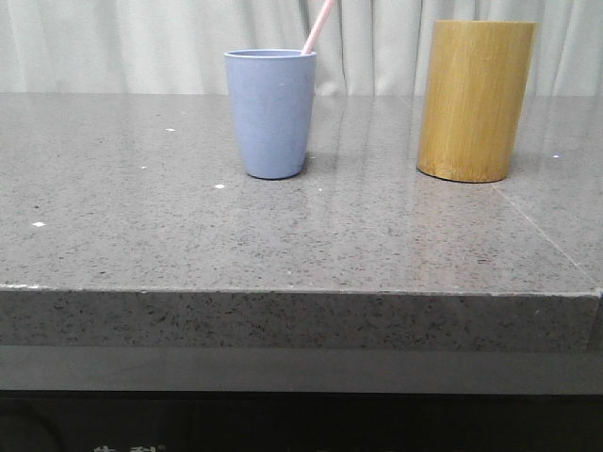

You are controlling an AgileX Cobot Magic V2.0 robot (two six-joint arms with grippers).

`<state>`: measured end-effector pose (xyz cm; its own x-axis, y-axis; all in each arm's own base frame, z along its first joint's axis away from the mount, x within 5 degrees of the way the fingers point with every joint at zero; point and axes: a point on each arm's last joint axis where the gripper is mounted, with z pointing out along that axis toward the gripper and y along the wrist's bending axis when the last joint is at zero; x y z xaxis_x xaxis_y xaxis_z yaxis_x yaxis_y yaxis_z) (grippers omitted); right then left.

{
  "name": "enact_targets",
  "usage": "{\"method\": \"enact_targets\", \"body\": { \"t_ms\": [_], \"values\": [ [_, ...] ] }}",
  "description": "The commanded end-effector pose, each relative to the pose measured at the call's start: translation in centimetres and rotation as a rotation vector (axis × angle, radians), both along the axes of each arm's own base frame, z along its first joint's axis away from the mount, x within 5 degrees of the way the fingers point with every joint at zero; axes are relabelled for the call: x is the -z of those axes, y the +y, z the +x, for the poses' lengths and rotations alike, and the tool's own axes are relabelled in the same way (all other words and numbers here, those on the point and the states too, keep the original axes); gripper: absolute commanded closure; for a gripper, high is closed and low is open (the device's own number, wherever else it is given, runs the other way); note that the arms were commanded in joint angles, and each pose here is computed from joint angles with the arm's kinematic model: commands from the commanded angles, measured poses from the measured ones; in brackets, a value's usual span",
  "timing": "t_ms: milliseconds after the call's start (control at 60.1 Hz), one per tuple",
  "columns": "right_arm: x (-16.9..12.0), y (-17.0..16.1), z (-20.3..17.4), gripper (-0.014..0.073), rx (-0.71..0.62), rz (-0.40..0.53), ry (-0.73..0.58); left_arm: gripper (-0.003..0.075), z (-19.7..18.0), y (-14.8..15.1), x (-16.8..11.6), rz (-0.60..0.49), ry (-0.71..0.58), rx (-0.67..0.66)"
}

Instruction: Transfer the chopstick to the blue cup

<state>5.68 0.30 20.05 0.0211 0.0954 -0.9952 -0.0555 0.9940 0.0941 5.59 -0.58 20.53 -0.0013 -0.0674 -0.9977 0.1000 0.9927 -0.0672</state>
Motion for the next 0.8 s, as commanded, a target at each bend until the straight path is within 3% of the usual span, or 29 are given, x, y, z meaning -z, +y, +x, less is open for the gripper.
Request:
{"method": "enact_targets", "body": {
  "t_ms": [0, 432, 781],
  "values": [
    [-1.12, -0.01, -0.28, 0.0664, 0.002, 0.006, -0.12, 0.0739, -0.2, 0.07, -0.61, -0.019, -0.099, -0.006],
    [-1.13, -0.02, -0.29, 0.0664, 0.004, 0.006, -0.121, 0.0739, -0.2, 0.07, -0.61, -0.019, -0.099, -0.006],
    [-1.12, -0.05, -0.3, 0.0664, 0.012, -0.059, -0.124, 0.0739, -0.2, 0.07, -0.61, -0.019, -0.099, -0.006]
  ]
}}
